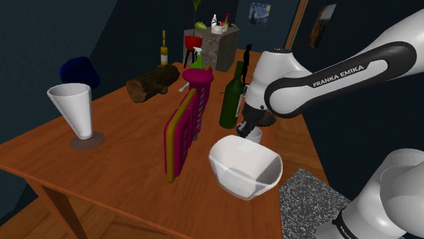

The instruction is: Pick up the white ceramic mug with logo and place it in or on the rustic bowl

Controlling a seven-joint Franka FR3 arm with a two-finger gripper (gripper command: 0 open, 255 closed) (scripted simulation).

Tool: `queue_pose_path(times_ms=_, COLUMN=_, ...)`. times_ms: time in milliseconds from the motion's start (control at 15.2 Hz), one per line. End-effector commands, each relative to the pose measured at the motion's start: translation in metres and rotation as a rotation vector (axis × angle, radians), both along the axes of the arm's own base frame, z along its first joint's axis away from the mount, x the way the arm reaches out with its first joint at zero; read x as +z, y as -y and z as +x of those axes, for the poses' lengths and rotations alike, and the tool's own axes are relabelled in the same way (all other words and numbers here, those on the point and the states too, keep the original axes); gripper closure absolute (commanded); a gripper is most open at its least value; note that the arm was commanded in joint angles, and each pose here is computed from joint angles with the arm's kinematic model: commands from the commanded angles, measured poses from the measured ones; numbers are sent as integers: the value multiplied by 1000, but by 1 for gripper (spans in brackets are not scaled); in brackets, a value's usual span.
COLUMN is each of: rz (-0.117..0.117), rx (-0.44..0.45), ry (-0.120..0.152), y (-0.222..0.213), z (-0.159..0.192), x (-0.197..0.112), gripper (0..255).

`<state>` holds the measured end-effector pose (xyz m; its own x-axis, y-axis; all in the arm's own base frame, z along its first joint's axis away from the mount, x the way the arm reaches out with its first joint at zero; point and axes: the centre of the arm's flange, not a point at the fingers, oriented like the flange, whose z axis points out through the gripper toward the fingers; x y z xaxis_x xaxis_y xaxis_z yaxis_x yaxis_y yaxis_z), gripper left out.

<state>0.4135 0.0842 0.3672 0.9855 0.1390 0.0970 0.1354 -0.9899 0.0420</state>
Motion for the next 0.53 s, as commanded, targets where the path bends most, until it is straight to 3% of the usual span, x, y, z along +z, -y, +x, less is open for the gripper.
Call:
queue_pose_path(times_ms=0, rz=-11, rx=3, ry=-51, y=0, z=-6, x=-1, gripper=255)
queue_pose_path(times_ms=462, rz=-11, rx=3, ry=-51, y=0, z=-6, x=36, gripper=255)
